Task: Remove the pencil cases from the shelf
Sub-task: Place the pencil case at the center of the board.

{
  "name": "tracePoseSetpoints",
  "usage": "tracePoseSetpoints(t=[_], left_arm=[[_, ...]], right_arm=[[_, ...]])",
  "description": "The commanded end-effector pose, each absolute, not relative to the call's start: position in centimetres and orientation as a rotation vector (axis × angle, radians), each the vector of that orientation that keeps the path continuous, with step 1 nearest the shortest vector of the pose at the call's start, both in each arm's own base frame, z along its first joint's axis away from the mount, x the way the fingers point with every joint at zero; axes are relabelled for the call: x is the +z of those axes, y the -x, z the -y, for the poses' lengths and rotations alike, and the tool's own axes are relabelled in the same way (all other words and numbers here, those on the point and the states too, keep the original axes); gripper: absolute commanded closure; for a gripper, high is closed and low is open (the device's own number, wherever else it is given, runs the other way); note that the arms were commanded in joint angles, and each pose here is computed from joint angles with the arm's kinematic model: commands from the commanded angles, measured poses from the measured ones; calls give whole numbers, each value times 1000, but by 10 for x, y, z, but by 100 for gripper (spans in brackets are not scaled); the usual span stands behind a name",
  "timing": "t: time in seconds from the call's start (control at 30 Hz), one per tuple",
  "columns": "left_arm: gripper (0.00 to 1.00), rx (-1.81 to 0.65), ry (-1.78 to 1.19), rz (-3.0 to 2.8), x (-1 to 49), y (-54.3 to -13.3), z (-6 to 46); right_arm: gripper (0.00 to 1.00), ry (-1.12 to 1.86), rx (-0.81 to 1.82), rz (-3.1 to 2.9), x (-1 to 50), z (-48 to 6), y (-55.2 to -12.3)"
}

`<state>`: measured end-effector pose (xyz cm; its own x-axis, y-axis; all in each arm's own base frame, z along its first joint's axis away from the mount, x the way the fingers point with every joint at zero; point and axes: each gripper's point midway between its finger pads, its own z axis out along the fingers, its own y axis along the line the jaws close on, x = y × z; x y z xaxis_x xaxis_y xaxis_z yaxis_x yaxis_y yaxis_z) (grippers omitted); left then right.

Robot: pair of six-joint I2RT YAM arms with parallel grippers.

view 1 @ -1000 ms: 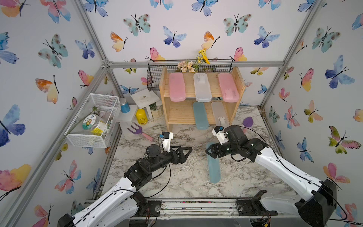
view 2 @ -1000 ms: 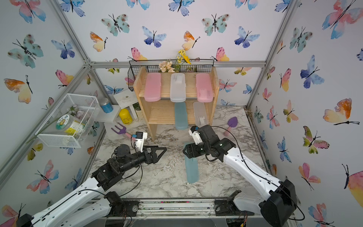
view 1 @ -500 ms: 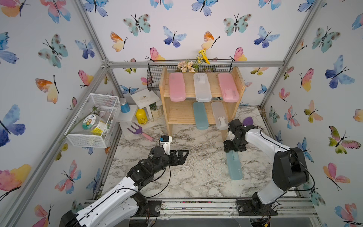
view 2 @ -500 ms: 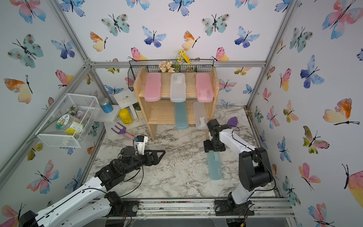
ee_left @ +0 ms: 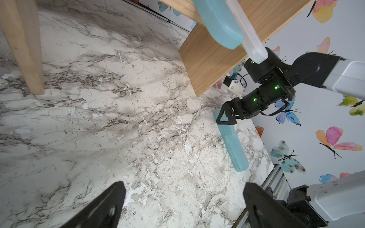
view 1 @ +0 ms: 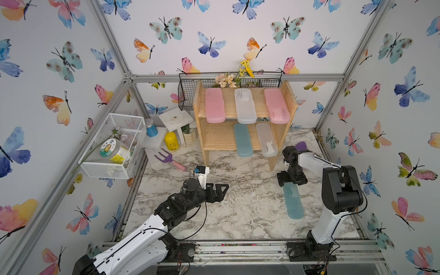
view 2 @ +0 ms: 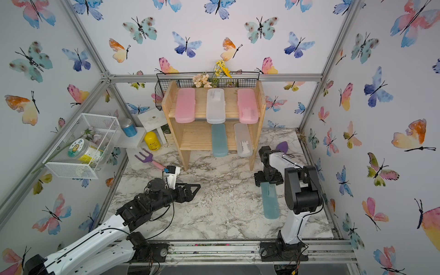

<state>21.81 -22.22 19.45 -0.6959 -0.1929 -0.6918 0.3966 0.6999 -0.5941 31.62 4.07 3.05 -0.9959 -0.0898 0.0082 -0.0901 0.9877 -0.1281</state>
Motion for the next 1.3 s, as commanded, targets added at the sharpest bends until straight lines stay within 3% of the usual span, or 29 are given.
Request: tracePoseSetpoints(t=[0.0,0.2,0.23,0.27,0.37,0.57,0.97,1.27], left_arm=[[1,-911,-144,-2129,193,-223,215],[1,-908,-137,-2121,198,-224,214],[1,-907,-134,-2120,198,-224,214],[1,-910,-132,-2117,199,-224,214],[1,-908,-126,-2119,197,-224,213],[1,-914,-122,-2140,192,-222,214],[1,-881,-121,-2169,183,-223,211],[1,-851,-101,-2172,180,-223,205]], right_arm=[[1,-145,146,3237,55,-48,-331],[1,-87,-12,3370,92,-58,-317],[6,-78,-19,3381,95,-57,-312],[18,-65,-30,3392,98,-57,-306],[97,-12,-96,3411,101,-59,-294],[98,96,-230,3329,75,-71,-277],[98,227,-80,3216,14,-55,-254],[98,245,4,3151,0,-48,-246]])
